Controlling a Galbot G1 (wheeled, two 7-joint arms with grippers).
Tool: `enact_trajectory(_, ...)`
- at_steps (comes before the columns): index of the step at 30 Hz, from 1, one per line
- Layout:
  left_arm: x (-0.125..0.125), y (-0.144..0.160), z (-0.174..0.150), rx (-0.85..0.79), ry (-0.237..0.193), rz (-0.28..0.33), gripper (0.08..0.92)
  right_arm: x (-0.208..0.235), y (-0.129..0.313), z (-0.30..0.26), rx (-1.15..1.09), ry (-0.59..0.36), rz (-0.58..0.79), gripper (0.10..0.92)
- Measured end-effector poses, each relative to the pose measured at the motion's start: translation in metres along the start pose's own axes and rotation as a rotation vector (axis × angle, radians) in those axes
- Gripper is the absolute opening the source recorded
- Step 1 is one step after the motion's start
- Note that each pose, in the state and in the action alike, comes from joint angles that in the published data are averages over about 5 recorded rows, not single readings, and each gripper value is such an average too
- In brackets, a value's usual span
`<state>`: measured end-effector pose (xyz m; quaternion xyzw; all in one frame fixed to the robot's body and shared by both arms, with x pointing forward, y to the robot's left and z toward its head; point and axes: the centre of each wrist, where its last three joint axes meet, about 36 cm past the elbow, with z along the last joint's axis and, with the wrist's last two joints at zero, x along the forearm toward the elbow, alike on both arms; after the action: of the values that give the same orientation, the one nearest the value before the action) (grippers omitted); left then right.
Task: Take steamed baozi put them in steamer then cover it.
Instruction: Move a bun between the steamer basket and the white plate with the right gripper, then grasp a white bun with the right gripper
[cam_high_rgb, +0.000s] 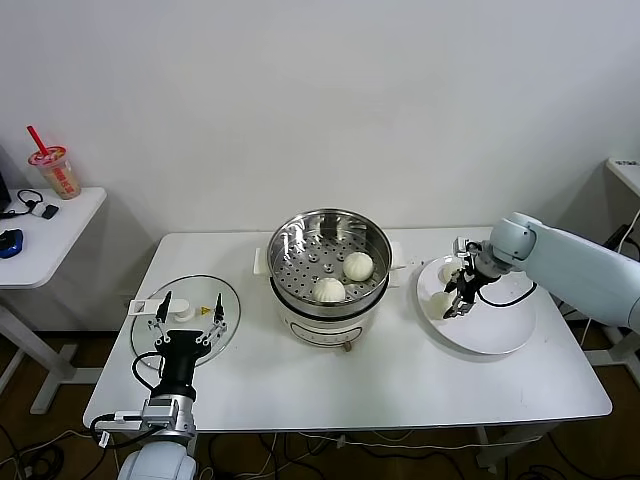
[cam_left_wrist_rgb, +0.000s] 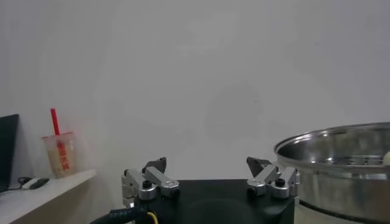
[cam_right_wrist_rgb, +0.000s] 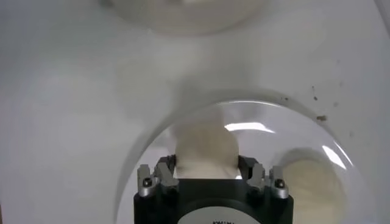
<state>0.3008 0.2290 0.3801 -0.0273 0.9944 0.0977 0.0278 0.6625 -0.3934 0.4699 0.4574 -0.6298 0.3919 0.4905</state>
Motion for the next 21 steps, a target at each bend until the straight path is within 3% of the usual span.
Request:
enact_trajectory(9,0.000,-0.001,0.000,-0.002,0.001,0.001,0.823,-0.008,0.003,0.002,-0.002,-0.010,0.003,0.817)
enact_trajectory(21,0.001,-0.005,-0.003,-0.002,-0.005,0.012,0.823,0.019,0.001,0.009,-0.004,-0.035,0.010,0.823)
